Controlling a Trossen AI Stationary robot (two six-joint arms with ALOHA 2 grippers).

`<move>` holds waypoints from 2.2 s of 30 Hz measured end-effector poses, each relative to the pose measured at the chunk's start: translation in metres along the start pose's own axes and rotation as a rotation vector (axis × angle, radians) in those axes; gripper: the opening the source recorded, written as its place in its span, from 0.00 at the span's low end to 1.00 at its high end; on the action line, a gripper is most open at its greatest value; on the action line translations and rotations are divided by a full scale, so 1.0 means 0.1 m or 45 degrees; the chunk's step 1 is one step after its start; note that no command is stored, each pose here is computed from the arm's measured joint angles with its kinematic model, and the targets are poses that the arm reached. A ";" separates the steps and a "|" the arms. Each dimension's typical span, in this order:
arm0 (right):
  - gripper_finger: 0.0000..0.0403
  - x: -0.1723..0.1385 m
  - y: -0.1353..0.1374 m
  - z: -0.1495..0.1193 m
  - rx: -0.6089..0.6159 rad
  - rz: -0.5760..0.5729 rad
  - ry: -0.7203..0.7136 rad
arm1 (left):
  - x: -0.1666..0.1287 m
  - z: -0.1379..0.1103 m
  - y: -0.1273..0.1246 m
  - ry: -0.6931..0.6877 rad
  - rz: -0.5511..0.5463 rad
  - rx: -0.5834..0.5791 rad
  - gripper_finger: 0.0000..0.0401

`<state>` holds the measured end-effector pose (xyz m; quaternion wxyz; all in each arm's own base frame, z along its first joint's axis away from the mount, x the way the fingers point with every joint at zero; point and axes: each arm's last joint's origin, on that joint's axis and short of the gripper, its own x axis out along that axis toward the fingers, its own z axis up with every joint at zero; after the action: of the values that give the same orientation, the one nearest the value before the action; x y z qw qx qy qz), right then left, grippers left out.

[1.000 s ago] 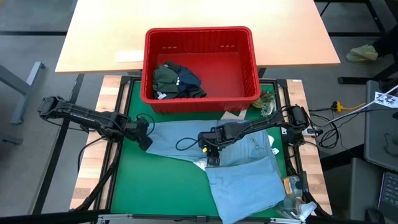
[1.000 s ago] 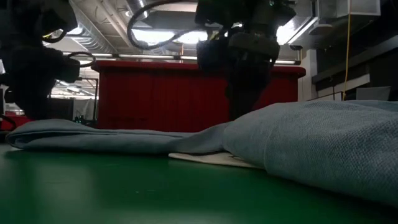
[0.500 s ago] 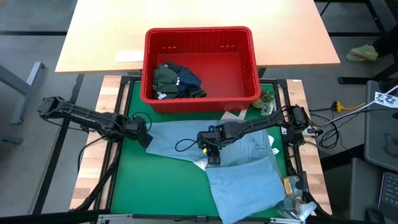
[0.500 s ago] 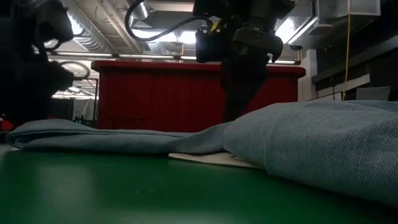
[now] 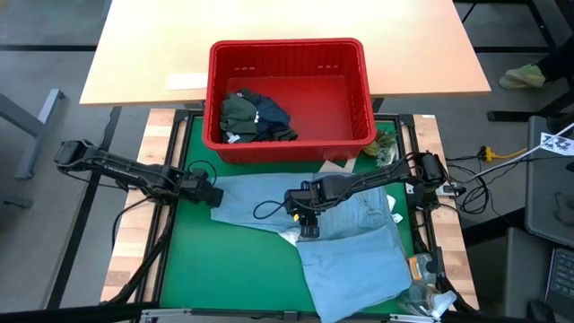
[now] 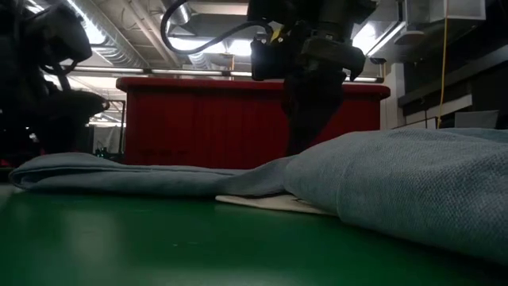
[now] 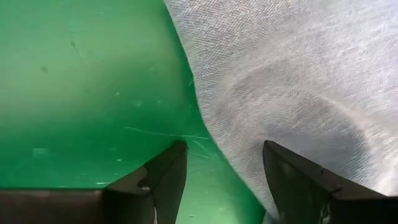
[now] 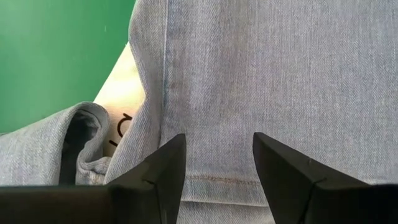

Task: Fold Laundry from Bin
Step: Fold the light blue jeans

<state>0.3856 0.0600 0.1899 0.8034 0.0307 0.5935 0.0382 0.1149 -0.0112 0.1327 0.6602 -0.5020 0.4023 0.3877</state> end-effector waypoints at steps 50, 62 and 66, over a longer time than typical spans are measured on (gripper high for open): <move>0.46 -0.98 -0.02 -0.15 0.045 -0.189 -0.232 | -1.33 0.12 -0.11 0.286 -0.037 0.102 0.00; 0.46 -0.98 -0.02 -0.15 0.045 -0.189 -0.231 | -1.57 0.08 -0.05 0.404 0.042 0.014 0.00; 0.46 -0.98 -0.02 -0.16 0.045 -0.189 -0.224 | -1.59 0.10 -0.28 0.295 -0.260 -0.041 0.00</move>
<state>0.3417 0.0481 0.2785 0.8523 0.0039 0.5219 -0.0346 0.0819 -0.0237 0.2905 0.6373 -0.5923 0.4161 0.2644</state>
